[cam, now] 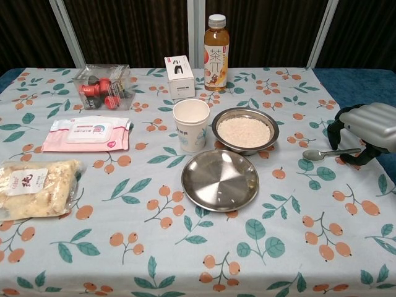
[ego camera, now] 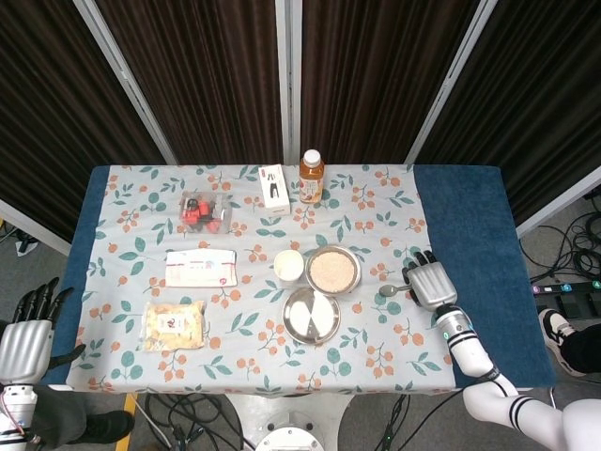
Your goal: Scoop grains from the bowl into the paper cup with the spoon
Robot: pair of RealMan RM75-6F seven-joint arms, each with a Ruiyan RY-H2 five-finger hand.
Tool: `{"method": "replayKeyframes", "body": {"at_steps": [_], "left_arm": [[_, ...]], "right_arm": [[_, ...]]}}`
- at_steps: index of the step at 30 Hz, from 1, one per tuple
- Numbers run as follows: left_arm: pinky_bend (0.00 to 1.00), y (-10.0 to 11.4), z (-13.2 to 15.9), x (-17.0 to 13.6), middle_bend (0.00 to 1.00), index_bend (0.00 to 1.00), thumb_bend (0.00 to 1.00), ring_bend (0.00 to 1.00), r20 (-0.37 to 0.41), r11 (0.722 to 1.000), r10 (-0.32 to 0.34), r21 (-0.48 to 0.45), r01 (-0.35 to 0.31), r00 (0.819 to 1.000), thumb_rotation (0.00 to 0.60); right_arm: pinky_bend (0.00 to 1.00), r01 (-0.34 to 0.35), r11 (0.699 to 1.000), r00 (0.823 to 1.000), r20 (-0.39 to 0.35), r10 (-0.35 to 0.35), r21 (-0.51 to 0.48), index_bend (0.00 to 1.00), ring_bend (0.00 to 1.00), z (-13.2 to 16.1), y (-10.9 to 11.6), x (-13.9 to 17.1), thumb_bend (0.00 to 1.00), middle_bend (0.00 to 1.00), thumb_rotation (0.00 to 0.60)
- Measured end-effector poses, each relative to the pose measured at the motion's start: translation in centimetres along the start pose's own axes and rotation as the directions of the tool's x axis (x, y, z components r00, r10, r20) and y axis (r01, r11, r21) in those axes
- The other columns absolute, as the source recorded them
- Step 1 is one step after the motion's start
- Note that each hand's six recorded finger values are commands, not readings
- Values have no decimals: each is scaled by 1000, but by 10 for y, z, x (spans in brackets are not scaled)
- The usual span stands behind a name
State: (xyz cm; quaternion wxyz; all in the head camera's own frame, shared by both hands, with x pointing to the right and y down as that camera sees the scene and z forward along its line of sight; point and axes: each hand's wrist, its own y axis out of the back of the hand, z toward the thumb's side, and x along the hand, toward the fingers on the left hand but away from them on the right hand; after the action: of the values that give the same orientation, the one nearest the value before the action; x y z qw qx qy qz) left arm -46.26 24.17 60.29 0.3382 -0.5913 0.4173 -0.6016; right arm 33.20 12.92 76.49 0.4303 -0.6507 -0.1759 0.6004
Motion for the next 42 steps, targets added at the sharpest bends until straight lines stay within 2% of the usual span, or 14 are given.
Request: {"method": "replayKeyframes", "body": {"at_steps": [11,25,31,37,42], "left_arm": [[93,-1,-3,-1,107,187,59,59,-3,1000,-2,-1,2,1000,600],[93,2,-1,1,106,187,58,59,5,1000,8,2,-8,1000,600],[93,4,-1,0,106,187,59,59,9,1000,15,6,-15,1000,600],[93,6,-1,1,106,187,58,60,13,1000,20,6,-20,1000,600],[93,6,-2,1,106,187,59,59,13,1000,23,3,-23,1000,600]], "right_arm": [[167,1,1000,1000,-2,-1,7,565,177,3,-1,0,327,428,600],[177,51,999,999,-8,-51,-14,591,226,-4,27,6,327,479,600],[178,66,998,997,-28,-66,-2,597,229,-2,55,-2,327,485,600],[179,91,989,993,-83,-82,115,600,229,13,95,-22,327,486,600],[178,105,963,988,-135,-74,247,601,229,38,122,-43,327,486,600]]}}
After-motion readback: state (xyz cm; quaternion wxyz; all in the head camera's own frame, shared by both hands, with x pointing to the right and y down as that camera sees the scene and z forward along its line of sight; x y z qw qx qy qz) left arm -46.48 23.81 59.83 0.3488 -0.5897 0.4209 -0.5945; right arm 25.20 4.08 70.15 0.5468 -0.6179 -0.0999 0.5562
